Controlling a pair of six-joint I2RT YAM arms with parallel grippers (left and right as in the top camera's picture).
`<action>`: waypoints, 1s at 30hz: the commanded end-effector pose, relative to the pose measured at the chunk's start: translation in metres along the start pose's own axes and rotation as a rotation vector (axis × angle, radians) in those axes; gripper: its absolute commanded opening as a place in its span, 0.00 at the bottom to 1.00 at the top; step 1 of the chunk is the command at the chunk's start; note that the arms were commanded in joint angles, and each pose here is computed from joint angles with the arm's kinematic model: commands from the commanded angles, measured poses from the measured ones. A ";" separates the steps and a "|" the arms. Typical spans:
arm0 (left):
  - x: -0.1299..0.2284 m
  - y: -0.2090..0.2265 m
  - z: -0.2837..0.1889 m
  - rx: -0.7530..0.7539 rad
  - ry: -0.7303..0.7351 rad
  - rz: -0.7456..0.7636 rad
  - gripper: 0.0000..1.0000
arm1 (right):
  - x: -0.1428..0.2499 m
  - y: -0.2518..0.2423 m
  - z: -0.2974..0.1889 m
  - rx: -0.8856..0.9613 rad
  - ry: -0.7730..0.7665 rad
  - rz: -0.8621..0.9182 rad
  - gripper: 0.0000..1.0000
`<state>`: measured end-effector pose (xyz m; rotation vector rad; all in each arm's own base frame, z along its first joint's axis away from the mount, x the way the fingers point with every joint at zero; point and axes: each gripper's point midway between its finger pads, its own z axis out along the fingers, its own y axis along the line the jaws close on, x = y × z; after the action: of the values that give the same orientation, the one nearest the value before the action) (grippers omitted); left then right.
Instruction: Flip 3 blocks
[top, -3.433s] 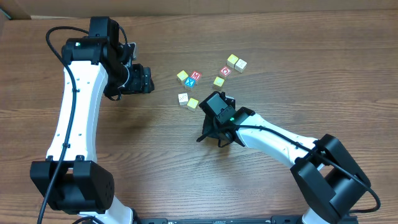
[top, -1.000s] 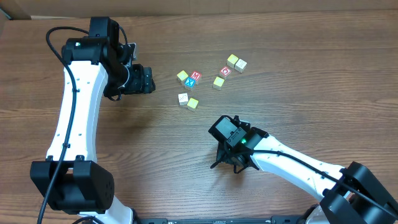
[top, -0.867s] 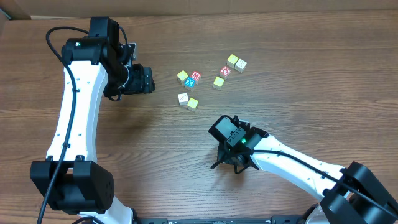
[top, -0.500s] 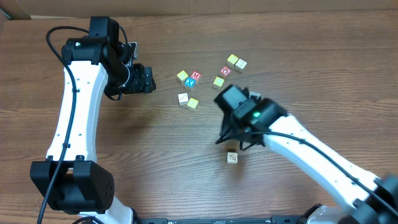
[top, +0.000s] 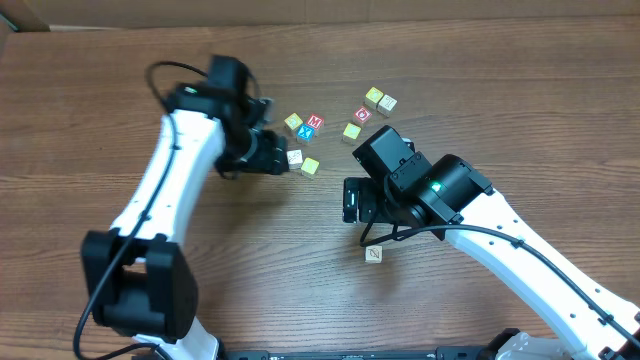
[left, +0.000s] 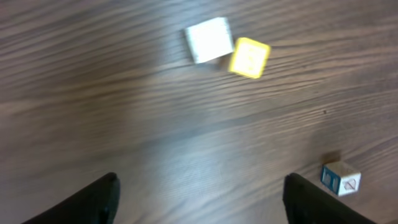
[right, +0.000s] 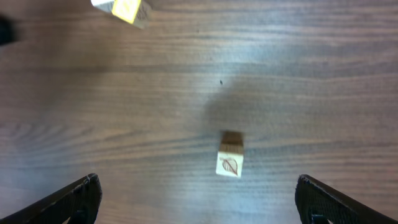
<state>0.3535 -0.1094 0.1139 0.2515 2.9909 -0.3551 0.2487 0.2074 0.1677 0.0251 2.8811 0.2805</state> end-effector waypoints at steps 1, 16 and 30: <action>0.004 -0.026 0.021 0.046 0.006 0.079 0.82 | 0.004 0.004 -0.013 -0.044 0.005 -0.018 1.00; 0.006 -0.041 0.112 0.042 0.109 0.213 0.78 | 0.023 0.004 -0.132 -0.310 -0.182 -0.032 1.00; -0.017 -0.048 0.128 0.049 0.060 0.265 0.68 | 0.044 -0.007 -0.146 -0.331 -0.153 -0.014 1.00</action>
<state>0.3691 -0.1792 0.0091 0.6048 2.9700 -0.3852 0.1710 0.1734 0.2884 -0.0312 2.6605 0.6945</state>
